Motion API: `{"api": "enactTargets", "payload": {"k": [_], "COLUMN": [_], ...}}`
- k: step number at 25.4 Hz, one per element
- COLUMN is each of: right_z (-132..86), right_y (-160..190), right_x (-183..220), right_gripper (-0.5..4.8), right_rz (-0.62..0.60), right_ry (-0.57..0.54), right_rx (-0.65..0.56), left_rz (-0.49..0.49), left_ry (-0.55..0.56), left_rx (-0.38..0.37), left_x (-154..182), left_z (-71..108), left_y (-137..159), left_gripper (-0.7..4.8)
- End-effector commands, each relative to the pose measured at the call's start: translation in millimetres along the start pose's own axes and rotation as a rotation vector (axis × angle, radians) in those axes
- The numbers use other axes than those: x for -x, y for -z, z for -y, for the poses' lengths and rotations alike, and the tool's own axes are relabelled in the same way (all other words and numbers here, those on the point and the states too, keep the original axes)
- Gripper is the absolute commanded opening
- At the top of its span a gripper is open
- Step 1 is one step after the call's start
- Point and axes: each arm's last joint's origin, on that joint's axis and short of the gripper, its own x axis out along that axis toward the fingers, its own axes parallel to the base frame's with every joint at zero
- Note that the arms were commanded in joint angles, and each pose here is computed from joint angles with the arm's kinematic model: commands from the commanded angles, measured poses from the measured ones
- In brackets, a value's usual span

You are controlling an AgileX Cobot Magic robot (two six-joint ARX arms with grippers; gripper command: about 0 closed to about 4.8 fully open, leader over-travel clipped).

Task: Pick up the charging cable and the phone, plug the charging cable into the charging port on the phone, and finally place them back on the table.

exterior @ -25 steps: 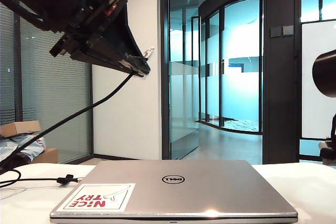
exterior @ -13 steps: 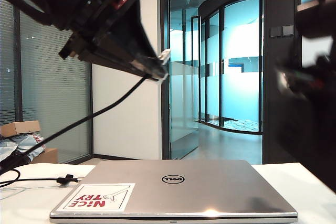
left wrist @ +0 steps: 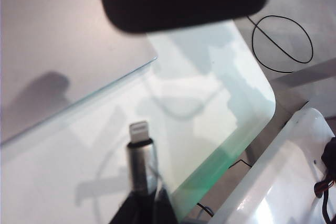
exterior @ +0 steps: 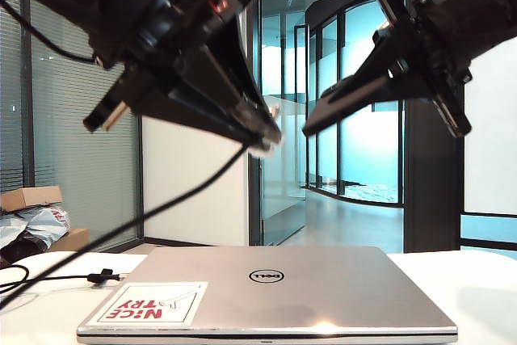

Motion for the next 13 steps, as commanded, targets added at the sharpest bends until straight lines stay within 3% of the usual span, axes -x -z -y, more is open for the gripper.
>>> {"api": "enactTargets", "payload": {"k": [1, 5, 10, 13], "right_z": [-10, -6, -3, -15], "right_y": [-7, -4, 5, 9], "right_x": [2, -5, -11, -20], "right_gripper": [-0.05, -0.05, -0.05, -0.05], "right_rz": [0.033, 0.070, 0.053, 0.036], "right_ry": [-0.087, -0.161, -0.212, -0.270], "right_rx": [0.000, -0.040, -0.029, 0.050], "left_rz": [0.001, 0.030, 0.034, 0.038], "left_ry": [0.014, 0.041, 0.044, 0.059], "left_rx": [0.016, 0.106, 0.105, 0.085], "left_x": [-4, -5, -5, -5], "left_z": [2.7, 6.4, 6.6, 10.5], "left_y": [-1, -3, -3, -3], "left_gripper": [-0.07, -0.07, -0.07, -0.07]}}
